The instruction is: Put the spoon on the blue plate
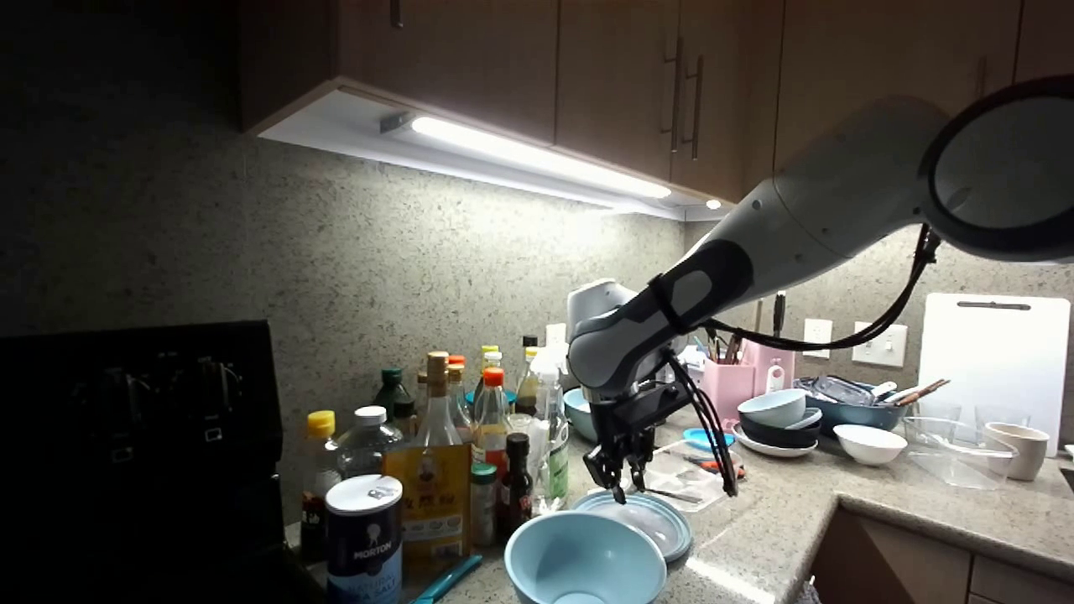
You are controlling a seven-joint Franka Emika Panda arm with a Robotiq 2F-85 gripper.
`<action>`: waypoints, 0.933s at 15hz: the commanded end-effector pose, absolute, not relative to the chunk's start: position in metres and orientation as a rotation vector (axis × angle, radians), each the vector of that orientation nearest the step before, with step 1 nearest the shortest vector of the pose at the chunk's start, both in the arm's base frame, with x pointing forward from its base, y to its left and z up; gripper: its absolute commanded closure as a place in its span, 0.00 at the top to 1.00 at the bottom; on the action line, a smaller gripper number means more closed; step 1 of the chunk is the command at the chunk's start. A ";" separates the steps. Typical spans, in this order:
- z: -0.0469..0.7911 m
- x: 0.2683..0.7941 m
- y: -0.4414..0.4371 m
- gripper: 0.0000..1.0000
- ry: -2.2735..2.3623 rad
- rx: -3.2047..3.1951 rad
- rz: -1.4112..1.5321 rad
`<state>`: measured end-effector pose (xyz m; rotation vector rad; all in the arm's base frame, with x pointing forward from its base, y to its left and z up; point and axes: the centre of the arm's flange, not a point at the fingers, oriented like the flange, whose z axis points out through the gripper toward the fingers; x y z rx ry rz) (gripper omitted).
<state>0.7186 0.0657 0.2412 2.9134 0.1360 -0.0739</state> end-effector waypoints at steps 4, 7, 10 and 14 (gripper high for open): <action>0.217 0.745 0.066 0.18 0.119 2.928 -0.139; 0.216 0.748 0.068 0.70 0.104 2.913 -0.154; 0.223 0.753 0.067 0.88 0.082 2.908 -0.141; 0.268 0.735 0.082 1.00 0.029 2.835 -0.097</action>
